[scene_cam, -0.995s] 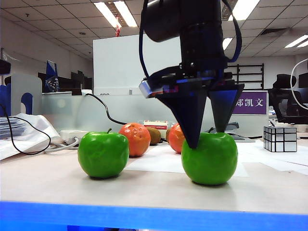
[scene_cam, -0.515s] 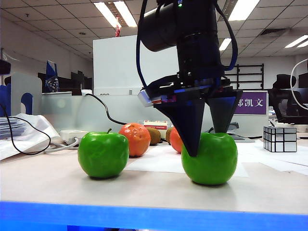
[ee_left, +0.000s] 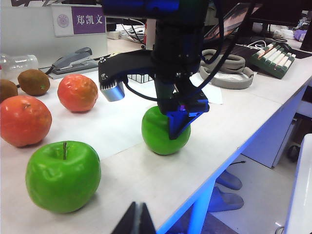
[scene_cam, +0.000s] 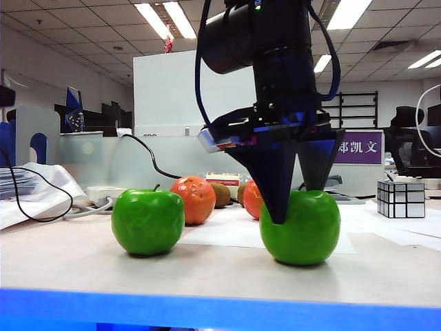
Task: Put the same fruits together.
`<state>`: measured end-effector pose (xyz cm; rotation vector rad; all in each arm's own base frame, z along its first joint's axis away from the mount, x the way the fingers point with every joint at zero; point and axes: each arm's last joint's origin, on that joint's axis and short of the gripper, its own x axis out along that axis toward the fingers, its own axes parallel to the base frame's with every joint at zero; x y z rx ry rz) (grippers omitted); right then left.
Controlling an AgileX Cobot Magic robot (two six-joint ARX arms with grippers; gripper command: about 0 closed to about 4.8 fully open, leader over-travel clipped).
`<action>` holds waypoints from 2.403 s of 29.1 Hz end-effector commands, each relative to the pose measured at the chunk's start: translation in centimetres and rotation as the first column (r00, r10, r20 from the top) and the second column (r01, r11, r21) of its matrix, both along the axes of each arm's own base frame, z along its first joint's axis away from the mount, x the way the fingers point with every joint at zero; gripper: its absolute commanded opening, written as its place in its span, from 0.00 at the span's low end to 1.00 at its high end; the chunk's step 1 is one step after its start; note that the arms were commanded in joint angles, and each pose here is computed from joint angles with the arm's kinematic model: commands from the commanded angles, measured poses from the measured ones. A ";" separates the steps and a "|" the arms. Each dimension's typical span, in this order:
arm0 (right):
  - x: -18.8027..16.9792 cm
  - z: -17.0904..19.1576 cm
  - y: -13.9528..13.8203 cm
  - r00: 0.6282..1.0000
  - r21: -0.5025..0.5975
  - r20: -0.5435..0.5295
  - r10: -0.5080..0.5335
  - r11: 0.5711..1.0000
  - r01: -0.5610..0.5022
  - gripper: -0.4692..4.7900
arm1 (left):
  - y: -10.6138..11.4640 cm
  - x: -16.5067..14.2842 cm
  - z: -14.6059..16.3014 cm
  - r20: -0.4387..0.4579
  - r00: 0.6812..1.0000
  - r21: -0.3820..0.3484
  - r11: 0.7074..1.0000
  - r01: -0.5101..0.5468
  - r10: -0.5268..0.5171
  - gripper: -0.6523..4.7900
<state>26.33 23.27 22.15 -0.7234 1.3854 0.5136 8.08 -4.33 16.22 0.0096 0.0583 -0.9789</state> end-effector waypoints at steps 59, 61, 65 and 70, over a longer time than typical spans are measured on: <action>0.5 0.8 3.4 0.993 0.242 0.109 0.041 0.968 -0.066 0.65 | 0.0 0.0 0.2 0.015 1.000 -0.004 1.000 0.007 -0.006 0.11; 0.5 0.8 3.4 0.993 0.243 0.114 0.040 0.968 -0.066 0.80 | 0.0 0.0 0.2 0.015 1.000 -0.004 1.000 0.007 -0.007 0.11; 0.5 0.8 3.5 0.993 0.244 0.115 0.039 0.967 -0.066 1.00 | 0.0 0.0 0.0 0.010 1.000 -0.003 1.000 0.007 -0.006 0.11; 0.5 0.8 3.5 0.992 0.245 0.116 0.039 0.967 -0.067 1.00 | 0.0 0.0 -0.1 0.007 1.000 -0.002 1.000 0.007 -0.007 0.11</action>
